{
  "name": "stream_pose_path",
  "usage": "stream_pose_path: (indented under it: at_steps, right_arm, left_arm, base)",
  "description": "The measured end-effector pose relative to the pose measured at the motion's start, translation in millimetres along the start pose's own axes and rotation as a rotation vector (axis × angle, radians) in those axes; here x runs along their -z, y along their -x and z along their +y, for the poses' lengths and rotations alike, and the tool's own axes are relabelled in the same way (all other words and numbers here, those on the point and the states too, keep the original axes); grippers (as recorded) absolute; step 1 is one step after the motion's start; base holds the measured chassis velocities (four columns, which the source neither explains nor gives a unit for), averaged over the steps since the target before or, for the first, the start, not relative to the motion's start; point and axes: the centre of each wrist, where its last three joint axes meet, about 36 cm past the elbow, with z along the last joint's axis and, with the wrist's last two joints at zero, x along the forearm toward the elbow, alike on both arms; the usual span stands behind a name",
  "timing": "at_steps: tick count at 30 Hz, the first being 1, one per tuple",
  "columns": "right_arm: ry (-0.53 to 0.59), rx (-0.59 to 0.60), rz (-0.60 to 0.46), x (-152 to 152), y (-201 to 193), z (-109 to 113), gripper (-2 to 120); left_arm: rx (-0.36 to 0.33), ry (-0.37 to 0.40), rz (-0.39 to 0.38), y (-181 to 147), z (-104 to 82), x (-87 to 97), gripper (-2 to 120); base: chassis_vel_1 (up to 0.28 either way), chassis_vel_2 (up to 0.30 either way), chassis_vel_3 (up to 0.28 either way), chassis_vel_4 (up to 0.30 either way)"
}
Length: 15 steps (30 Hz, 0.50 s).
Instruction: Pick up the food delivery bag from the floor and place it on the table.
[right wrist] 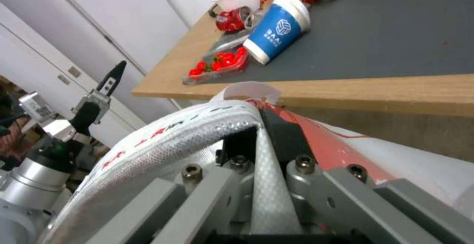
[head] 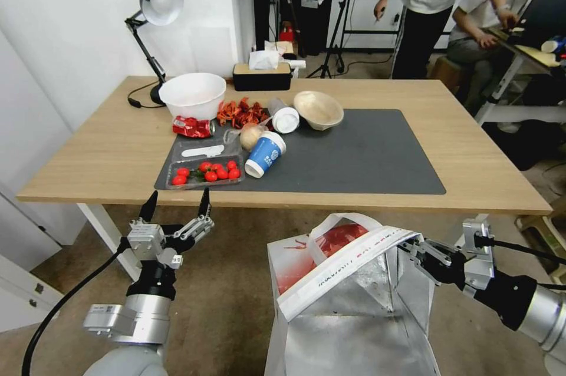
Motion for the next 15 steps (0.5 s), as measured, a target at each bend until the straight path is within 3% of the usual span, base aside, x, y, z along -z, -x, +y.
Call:
stream_pose_path:
  at_steps: [15]
  right_arm:
    - [-0.005,0.009,-0.01,4.0,4.0,-0.7,0]
  left_arm:
    - [-0.01,0.0,-0.006,-0.5,1.4,-1.7,100]
  base:
    - [0.0,0.0,0.0,0.0]
